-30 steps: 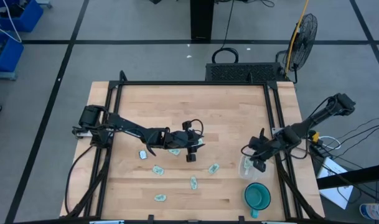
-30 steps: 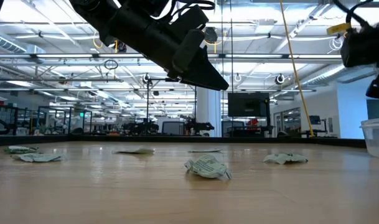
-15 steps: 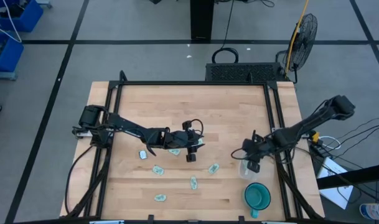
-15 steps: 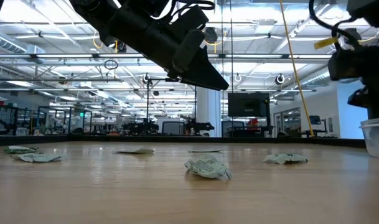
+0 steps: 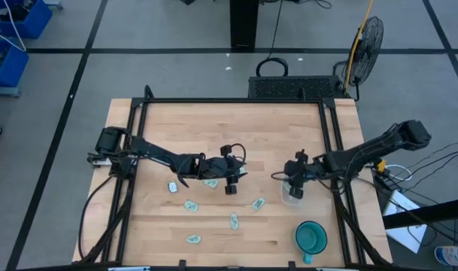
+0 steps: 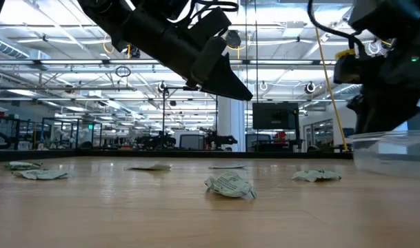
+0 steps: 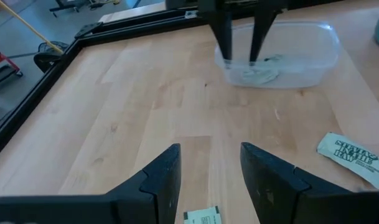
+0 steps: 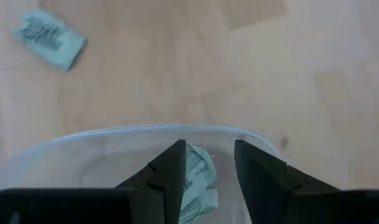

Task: Pick and place Stevia / Truvia into bins
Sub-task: Put the truvia packet into the bin

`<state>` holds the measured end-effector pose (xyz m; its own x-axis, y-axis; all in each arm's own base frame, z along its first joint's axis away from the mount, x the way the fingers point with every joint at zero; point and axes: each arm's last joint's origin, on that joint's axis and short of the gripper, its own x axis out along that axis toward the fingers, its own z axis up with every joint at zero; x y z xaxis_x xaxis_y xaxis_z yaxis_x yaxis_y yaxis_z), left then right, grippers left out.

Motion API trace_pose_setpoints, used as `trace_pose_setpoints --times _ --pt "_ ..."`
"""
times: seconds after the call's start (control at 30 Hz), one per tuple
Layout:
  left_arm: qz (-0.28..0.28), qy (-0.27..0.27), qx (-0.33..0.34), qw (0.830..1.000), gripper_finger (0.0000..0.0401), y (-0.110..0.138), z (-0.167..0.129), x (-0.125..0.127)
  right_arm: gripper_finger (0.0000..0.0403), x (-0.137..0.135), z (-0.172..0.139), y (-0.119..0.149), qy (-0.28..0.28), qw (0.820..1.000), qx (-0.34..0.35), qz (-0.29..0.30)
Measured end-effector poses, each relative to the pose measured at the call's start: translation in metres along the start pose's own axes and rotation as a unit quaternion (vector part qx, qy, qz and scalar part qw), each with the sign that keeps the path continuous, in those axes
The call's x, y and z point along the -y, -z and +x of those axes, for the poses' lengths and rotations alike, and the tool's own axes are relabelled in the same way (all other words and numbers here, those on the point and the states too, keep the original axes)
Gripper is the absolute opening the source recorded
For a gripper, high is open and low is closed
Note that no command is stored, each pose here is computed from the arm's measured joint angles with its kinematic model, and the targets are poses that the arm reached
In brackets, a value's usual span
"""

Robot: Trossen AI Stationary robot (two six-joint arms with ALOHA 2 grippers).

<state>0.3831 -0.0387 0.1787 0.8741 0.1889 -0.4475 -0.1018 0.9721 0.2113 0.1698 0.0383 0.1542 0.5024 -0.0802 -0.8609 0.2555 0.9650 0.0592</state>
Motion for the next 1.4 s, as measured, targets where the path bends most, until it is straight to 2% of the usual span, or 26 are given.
trace_pose_setpoints --times 0.3,0.53,0.7,0.83,1.0,1.1,1.3,1.4 --pt "-0.006 -0.005 -0.007 1.000 0.0172 0.002 0.001 -0.004 0.0132 0.014 0.000 -0.023 0.060 0.993 0.100 -0.021" --pt "-0.007 0.015 -0.088 0.996 0.0172 0.018 -0.002 0.001 0.0132 0.000 -0.014 -0.041 0.007 0.975 0.220 -0.035" --pt "-0.022 0.017 -0.177 0.984 0.0172 0.035 -0.008 0.007 0.0132 -0.013 -0.018 -0.051 -0.031 0.959 0.281 -0.031" --pt "0.000 0.027 -0.258 0.966 0.0172 0.046 -0.022 0.010 0.0132 -0.025 -0.011 -0.053 -0.053 0.952 0.299 -0.037" --pt "-0.023 0.013 -0.357 0.934 0.0172 0.047 -0.057 0.008 0.0133 -0.043 0.004 -0.057 -0.071 0.940 0.327 -0.066" --pt "-0.047 -0.005 -0.391 0.919 0.0172 0.043 -0.081 0.008 0.0138 -0.049 0.014 -0.059 -0.073 0.932 0.343 -0.088" --pt "-0.095 -0.058 -0.443 0.890 0.0172 0.038 -0.131 0.014 0.0174 -0.054 0.029 -0.064 -0.083 0.923 0.366 -0.090" --pt "-0.094 -0.051 -0.461 0.881 0.0172 0.041 -0.147 0.028 0.0189 -0.055 0.032 -0.063 -0.080 0.922 0.364 -0.099"
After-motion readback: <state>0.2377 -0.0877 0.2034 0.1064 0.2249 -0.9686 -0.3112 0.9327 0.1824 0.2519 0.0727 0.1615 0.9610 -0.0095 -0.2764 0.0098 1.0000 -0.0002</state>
